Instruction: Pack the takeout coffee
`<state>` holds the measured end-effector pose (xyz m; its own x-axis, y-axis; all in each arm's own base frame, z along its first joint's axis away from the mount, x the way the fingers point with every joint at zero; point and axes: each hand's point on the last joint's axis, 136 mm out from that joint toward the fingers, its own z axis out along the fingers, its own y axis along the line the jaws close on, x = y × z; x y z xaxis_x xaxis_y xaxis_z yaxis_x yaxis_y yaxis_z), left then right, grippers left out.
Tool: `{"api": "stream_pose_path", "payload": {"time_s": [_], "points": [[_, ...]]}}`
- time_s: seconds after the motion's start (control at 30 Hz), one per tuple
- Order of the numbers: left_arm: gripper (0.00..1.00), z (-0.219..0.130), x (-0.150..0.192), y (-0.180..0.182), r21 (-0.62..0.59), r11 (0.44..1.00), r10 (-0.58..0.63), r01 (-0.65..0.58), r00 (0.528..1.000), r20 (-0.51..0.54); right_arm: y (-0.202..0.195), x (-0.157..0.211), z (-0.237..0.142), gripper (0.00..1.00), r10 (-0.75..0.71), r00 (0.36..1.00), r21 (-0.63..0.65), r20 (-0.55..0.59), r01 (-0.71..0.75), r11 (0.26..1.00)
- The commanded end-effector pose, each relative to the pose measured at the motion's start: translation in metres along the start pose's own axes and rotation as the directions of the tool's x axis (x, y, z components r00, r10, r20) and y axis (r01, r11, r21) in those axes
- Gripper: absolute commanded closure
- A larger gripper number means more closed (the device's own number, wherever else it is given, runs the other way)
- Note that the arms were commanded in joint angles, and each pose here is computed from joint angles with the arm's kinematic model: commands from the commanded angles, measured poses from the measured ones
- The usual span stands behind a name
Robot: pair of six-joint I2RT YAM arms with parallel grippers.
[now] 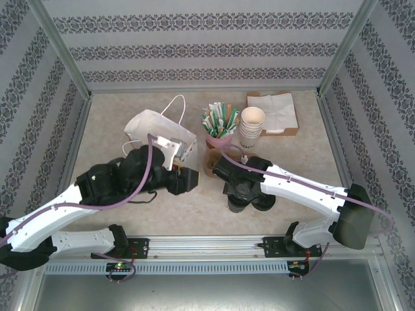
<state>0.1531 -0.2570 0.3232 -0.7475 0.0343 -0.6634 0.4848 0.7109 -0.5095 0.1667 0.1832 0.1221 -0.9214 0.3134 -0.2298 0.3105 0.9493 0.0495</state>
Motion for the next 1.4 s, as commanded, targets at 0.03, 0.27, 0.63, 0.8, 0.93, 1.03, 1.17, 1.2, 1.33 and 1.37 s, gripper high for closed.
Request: {"api": "stream_pose_path", "payload": {"time_s": [0.03, 0.27, 0.63, 0.8, 0.93, 1.03, 1.17, 1.2, 1.33, 1.37], "points": [[0.47, -0.008, 0.006, 0.0, 0.065, 0.99, -0.132, 0.128, 0.988, 0.074, -0.005, -0.003, -0.008, 0.29, 0.162, 0.987, 0.018, 0.018, -0.162, 0.987], [0.47, 0.024, 0.063, 0.035, 0.104, 0.944, -0.319, 0.314, 0.947, 0.036, -0.011, 0.0, -0.001, 0.29, 0.316, 0.947, -0.004, 0.057, -0.317, 0.949], [0.42, 0.101, 0.11, 0.028, 0.231, 0.88, -0.435, 0.415, 0.899, 0.042, -0.01, 0.006, 0.0, 0.27, 0.431, 0.9, 0.034, 0.07, -0.434, 0.9], [0.4, 0.131, 0.117, 0.024, 0.258, 0.883, -0.42, 0.392, 0.905, 0.06, -0.008, 0.006, 0.002, 0.26, 0.437, 0.897, 0.038, 0.07, -0.44, 0.897], [0.39, 0.148, 0.115, 0.019, 0.309, 0.854, -0.463, 0.419, 0.883, 0.082, -0.006, 0.008, 0.003, 0.26, 0.435, 0.899, 0.044, 0.06, -0.437, 0.898], [0.38, 0.157, 0.112, 0.011, 0.334, 0.846, -0.465, 0.414, 0.881, 0.085, -0.003, 0.008, 0.004, 0.26, 0.438, 0.897, 0.043, 0.054, -0.441, 0.897], [0.38, 0.164, 0.111, 0.015, 0.34, 0.833, -0.496, 0.437, 0.862, 0.107, 0.002, 0.009, 0.004, 0.26, 0.427, 0.903, 0.046, 0.046, -0.429, 0.902], [0.38, 0.165, 0.111, 0.016, 0.34, 0.83, -0.502, 0.442, 0.858, 0.11, 0.002, 0.009, 0.005, 0.25, 0.425, 0.904, 0.046, 0.045, -0.426, 0.903], [0.39, 0.173, 0.111, 0.016, 0.344, 0.825, -0.512, 0.449, 0.851, 0.115, 0.005, 0.011, 0.008, 0.25, 0.424, 0.905, 0.036, 0.031, -0.425, 0.905], [0.39, 0.174, 0.111, 0.016, 0.35, 0.82, -0.518, 0.453, 0.848, 0.116, 0.005, 0.011, 0.008, 0.25, 0.424, 0.905, 0.037, 0.031, -0.425, 0.905]]}}
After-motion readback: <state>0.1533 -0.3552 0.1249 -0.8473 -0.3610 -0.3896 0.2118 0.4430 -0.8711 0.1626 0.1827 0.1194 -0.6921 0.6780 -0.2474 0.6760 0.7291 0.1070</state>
